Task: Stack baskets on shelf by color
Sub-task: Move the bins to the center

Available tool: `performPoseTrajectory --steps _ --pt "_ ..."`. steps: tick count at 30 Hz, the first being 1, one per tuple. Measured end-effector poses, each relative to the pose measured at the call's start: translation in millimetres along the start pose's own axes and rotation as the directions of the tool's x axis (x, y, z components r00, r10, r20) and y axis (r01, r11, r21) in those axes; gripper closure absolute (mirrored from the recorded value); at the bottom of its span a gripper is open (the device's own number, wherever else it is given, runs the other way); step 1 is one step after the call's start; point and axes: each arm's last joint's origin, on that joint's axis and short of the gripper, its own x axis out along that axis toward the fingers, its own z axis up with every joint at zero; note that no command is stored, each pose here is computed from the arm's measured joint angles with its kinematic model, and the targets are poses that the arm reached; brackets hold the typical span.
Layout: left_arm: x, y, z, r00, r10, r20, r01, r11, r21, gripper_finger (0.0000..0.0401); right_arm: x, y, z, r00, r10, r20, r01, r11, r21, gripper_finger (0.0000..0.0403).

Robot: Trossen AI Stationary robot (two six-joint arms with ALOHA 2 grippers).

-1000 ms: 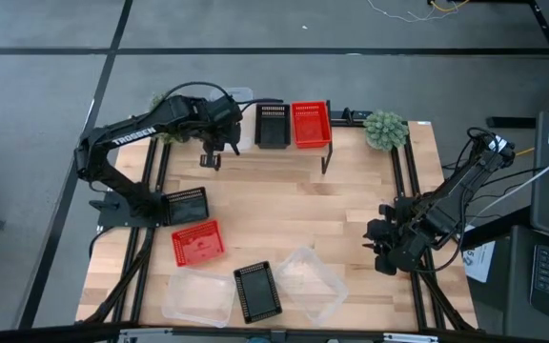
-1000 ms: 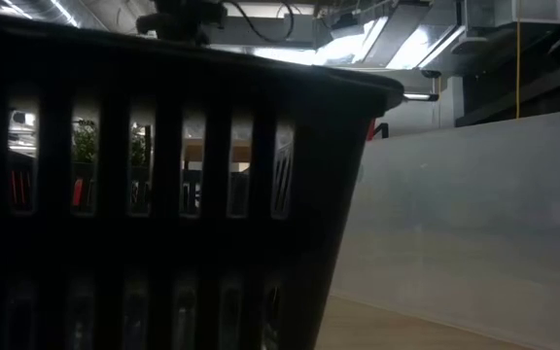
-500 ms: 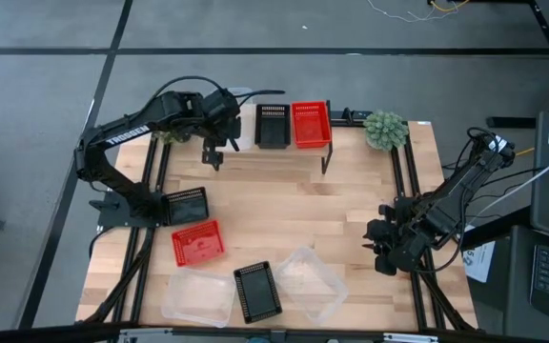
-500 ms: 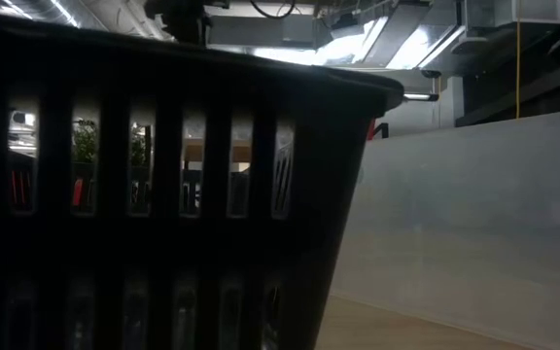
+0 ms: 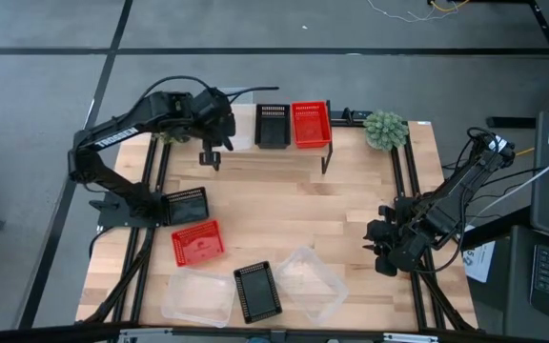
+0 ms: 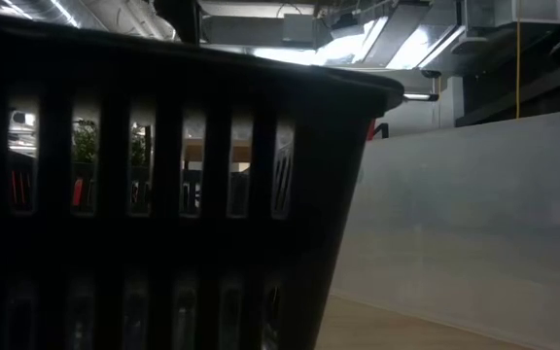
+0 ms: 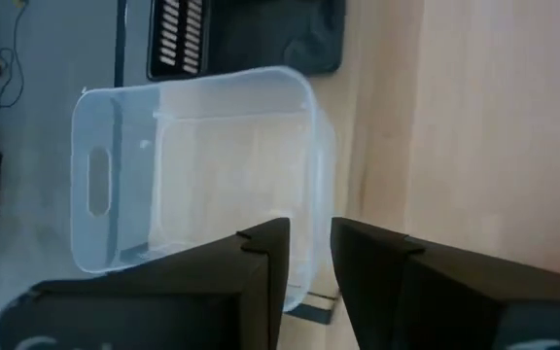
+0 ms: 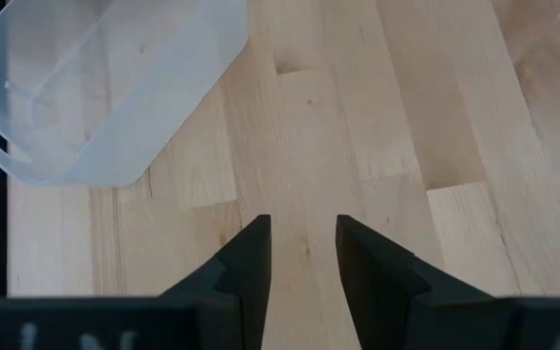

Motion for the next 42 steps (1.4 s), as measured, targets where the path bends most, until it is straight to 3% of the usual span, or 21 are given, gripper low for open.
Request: performPoseTrajectory --steps 4,9,19,24,28,33,38,42 --pt "-10.1 -10.1 1.1 0.985 -0.149 0.086 0.158 0.983 -0.098 0.0331 0.0 0.1 0.1 1.0 0.001 0.001 -0.001 1.0 0.001 0.0286" --pt "-11.7 -31.9 10.4 0.936 -0.325 0.131 0.342 0.93 -0.133 0.0328 0.0 0.6 0.5 1.0 0.006 0.005 -0.006 1.0 0.003 0.0286" --pt "-15.8 -82.9 11.6 0.886 -0.461 -0.047 0.434 0.861 -0.264 0.033 0.0 0.7 0.5 1.0 0.007 0.005 -0.007 0.999 0.048 0.0286" --pt "-16.4 -111.2 4.3 0.895 -0.425 -0.136 0.356 0.863 -0.359 0.0335 0.0 0.8 0.6 1.0 0.007 0.006 -0.008 0.999 0.049 0.0286" --pt "2.2 -138.3 -17.7 0.877 -0.358 -0.32 0.22 0.892 -0.395 0.0335 0.0 1.3 1.0 1.0 0.013 0.01 -0.013 0.999 0.051 0.0286" --pt "44.2 -175.7 -54.4 0.864 -0.2 -0.461 0.065 0.954 -0.292 0.0335 0.0 1.6 1.1 1.0 0.016 0.011 -0.017 0.998 0.052 0.0286" --pt "80.8 -195.2 -90.7 0.828 -0.151 -0.54 -0.044 0.943 -0.331 0.0335 0.0 2.4 0.4 0.999 0.038 -0.016 -0.037 0.998 0.053 0.0286" --pt "102.8 -205.4 -110.3 0.83 -0.157 -0.535 -0.053 0.933 -0.356 0.0335 0.0 2.6 0.2 0.999 0.047 -0.026 -0.045 0.998 0.053 0.0286"
